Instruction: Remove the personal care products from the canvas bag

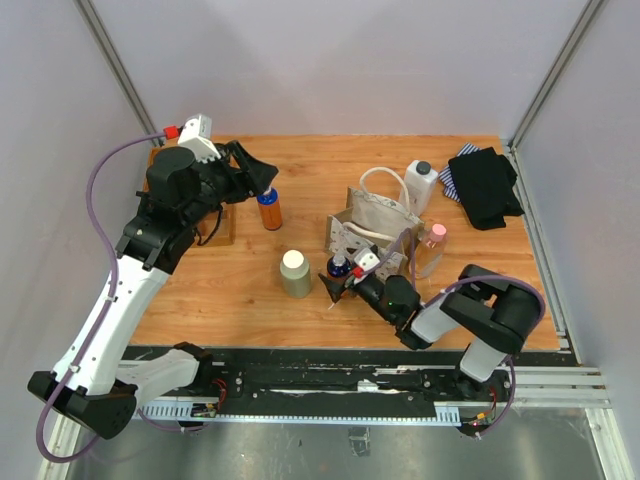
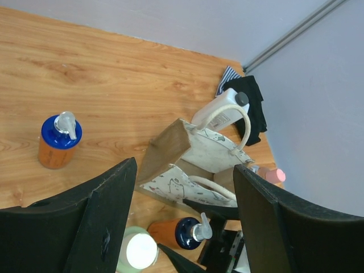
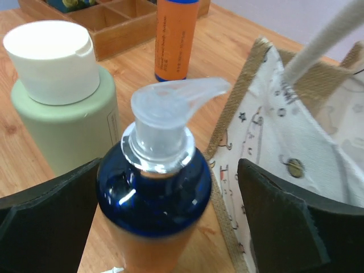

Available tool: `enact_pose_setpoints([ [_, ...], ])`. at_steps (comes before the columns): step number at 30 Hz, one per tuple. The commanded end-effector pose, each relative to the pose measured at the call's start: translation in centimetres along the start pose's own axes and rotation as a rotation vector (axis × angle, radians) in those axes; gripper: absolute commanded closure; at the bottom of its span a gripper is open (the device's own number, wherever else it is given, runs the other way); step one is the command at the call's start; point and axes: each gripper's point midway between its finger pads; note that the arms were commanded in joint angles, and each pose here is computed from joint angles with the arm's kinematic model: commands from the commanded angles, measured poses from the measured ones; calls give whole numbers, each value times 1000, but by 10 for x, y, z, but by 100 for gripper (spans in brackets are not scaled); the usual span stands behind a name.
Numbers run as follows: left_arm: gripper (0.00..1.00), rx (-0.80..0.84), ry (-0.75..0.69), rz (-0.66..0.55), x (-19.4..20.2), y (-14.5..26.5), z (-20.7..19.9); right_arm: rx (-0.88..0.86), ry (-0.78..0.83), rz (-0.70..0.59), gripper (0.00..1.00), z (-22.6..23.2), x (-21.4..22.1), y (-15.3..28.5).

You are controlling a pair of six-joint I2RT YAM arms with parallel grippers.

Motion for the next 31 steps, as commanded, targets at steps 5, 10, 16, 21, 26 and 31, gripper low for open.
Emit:
enact_pose_setpoints([
  [5,27,-32,-57,-34,-5,1,9,24,71,-206,2,-4,-94,41],
  [10,27,-153,-109,-42,4,2,41,-82,-9,218,2,9,-121,56],
  [16,26,-197,-120,-15,13,-5,53,141,-75,277,2,-43,-198,74],
  [21,26,-200,-127,29,19,-16,53,419,48,286,2,-107,-257,86],
  [26,13,-186,-137,0,10,-12,48,605,-26,437,2,-175,-247,84],
  [31,9,-181,-156,-49,-4,-5,44,704,-397,519,2,-287,-203,84],
])
Point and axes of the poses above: each gripper's point midway between its finger pads, its own y axis back along the fingers, its own z axis along the line the jaws close on, x = y × z, and after that the axes turned 1 degree about y, right-handed
